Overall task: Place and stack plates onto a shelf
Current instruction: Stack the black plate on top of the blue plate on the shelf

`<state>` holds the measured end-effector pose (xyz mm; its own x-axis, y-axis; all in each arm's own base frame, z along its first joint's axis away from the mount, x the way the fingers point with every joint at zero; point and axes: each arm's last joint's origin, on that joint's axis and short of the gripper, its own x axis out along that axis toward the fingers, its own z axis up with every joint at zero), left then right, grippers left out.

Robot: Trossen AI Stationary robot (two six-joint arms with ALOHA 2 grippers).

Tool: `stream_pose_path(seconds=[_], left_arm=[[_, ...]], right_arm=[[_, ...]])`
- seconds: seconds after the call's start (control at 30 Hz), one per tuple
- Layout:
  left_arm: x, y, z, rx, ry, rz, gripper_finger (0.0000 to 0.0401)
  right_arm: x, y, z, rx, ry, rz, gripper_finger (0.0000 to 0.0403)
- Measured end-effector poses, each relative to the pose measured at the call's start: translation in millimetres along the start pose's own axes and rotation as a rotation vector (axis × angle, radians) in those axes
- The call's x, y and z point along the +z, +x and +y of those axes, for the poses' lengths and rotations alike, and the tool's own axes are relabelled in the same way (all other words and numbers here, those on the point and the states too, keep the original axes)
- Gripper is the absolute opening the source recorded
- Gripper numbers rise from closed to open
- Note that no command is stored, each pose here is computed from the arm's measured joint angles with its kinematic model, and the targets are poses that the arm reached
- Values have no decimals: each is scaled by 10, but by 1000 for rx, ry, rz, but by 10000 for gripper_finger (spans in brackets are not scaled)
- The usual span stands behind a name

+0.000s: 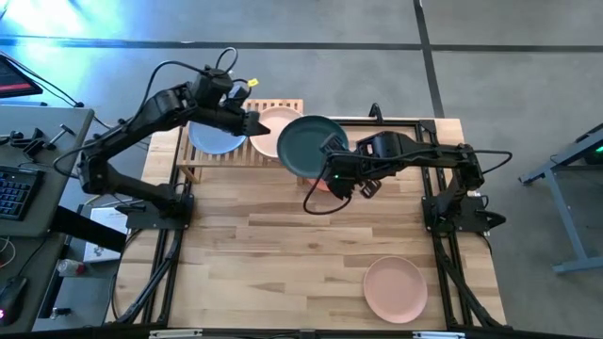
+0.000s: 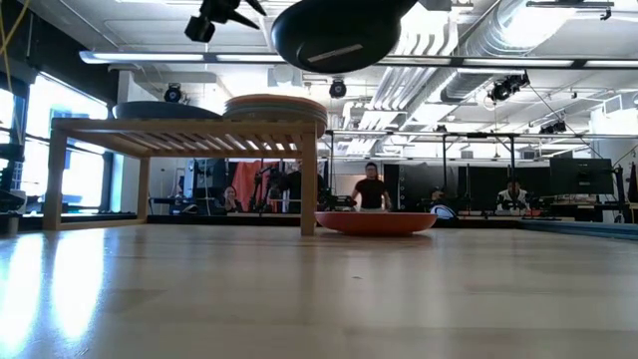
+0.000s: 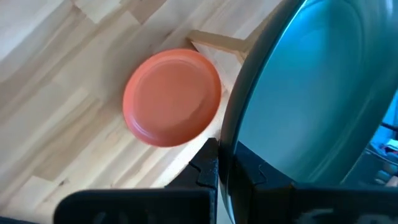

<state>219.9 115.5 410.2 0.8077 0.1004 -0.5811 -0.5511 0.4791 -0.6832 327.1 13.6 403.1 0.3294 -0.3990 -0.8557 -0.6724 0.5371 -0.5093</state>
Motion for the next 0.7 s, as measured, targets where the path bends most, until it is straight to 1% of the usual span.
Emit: stream_pose_path(seconds=[0.27, 0.7], left_arm=[[41, 168, 43, 38, -23, 23, 90], [77, 363, 98, 74, -29, 59, 90]], right_arm=[[19, 0, -35, -45, -38, -4, 0], [37, -3, -64, -81, -27, -11, 0]])
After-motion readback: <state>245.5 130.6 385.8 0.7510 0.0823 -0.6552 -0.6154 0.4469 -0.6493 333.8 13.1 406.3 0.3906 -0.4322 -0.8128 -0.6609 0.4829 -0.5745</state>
